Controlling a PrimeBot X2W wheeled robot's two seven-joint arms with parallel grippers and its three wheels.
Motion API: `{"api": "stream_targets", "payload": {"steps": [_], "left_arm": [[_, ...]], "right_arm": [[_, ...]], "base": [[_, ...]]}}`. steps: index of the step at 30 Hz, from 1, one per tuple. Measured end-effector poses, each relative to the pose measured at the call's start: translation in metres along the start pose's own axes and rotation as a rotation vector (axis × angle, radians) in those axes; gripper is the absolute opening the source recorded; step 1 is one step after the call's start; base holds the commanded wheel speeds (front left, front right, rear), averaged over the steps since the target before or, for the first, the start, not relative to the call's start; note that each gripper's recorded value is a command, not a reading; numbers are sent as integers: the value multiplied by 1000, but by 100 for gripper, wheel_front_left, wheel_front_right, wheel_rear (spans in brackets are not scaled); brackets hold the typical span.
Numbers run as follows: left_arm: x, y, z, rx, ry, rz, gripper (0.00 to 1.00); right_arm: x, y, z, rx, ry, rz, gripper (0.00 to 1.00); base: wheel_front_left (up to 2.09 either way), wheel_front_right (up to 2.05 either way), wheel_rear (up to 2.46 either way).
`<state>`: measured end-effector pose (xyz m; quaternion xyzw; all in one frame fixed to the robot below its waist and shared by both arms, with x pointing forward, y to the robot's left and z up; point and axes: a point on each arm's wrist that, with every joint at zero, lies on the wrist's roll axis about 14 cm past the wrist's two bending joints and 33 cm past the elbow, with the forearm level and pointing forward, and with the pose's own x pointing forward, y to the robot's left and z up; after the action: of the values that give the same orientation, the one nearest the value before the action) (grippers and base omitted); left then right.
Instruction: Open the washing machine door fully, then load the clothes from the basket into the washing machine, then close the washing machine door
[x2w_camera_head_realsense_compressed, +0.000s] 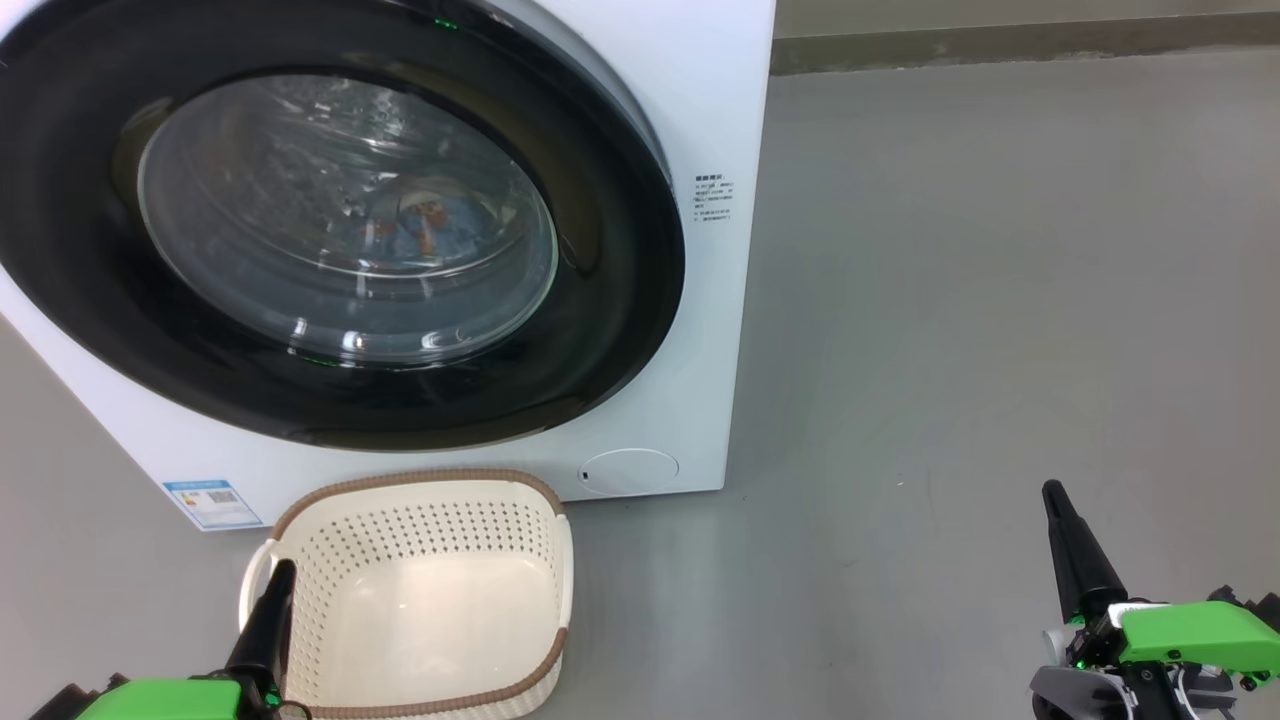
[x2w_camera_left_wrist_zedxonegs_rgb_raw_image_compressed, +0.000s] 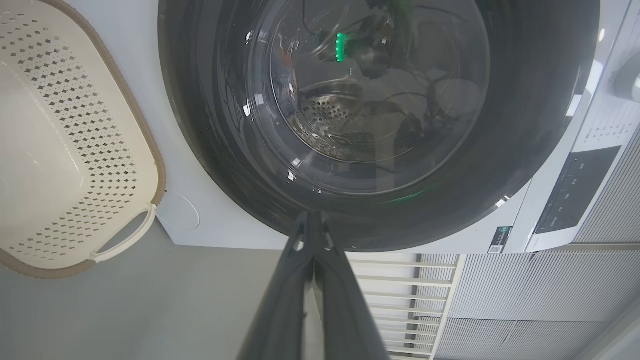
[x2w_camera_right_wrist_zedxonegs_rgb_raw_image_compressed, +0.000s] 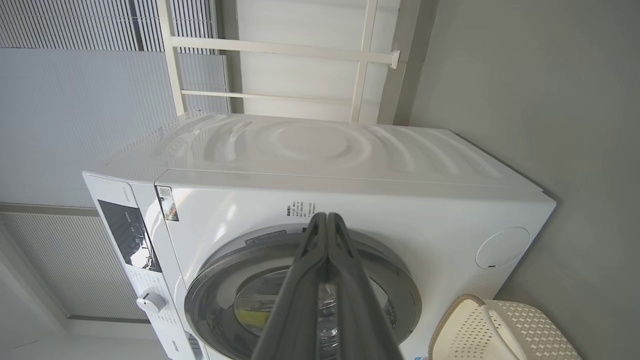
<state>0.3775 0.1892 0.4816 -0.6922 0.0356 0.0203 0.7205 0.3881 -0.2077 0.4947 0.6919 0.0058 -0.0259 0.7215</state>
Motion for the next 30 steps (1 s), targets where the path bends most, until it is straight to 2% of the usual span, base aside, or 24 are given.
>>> {"api": "stream_targets", "payload": {"steps": [7,30], "left_arm": [[0,-2,-2,-42,8,-9,0],[0,-2,-2,-45,8,-10,0]], "right_arm": [[-4,-3,1,47,-2,-3,0],[-4,-3,0,47,-2,-3,0]], "base": [[0,0,0],[0,0,0]]}}
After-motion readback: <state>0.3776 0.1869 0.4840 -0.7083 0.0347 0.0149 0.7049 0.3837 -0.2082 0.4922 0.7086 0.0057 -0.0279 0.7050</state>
